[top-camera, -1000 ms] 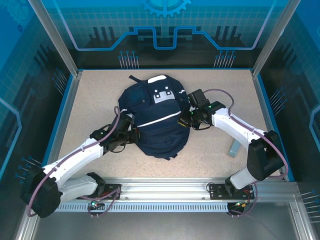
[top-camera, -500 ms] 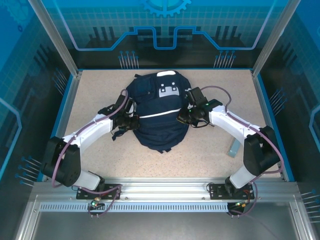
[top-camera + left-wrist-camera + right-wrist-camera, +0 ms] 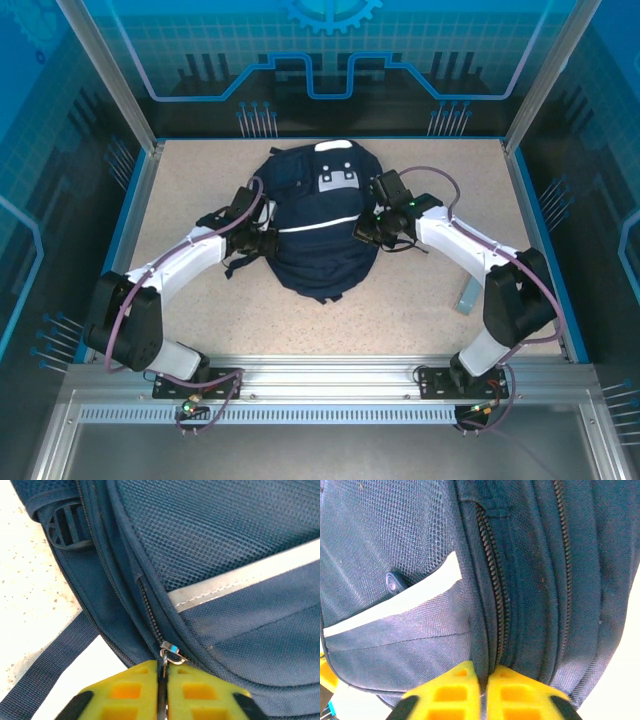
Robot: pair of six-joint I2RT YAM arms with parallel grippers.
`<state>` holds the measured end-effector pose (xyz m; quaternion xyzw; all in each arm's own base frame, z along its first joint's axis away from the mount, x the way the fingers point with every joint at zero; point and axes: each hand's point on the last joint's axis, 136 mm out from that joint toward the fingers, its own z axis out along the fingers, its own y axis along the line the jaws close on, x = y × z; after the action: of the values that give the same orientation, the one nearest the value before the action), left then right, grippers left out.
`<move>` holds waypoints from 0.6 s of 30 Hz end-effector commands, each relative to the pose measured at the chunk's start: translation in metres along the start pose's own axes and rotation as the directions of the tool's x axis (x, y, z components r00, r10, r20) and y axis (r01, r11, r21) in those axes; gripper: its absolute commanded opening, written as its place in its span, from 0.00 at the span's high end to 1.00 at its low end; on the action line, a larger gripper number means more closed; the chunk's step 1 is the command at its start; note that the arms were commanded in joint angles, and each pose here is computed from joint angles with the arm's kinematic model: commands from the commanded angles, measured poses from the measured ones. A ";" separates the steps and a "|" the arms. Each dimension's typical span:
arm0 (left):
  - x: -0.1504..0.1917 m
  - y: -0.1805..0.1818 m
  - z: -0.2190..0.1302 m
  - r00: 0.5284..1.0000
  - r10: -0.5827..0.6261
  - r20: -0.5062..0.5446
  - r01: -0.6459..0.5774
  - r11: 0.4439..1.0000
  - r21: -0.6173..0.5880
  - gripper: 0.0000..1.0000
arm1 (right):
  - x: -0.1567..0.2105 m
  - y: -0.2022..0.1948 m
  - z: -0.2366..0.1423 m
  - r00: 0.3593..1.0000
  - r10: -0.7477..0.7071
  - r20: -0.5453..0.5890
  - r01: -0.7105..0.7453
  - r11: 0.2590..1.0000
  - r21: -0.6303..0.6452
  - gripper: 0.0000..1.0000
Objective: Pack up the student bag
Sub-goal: Unzip the student bag at the top-center of the table.
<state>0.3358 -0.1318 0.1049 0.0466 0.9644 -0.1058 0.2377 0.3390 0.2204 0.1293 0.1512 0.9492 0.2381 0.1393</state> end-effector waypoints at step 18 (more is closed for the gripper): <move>-0.003 0.012 -0.073 0.947 -0.266 0.181 0.262 0.964 0.049 0.06 | -0.020 -0.187 -0.100 0.976 0.012 0.217 -0.113 0.882 0.457 0.14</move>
<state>0.3200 -0.1096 0.1710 -0.0667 0.9312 -0.1512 0.3248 0.3087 0.0567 0.1422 0.2185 0.9482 0.0718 0.2190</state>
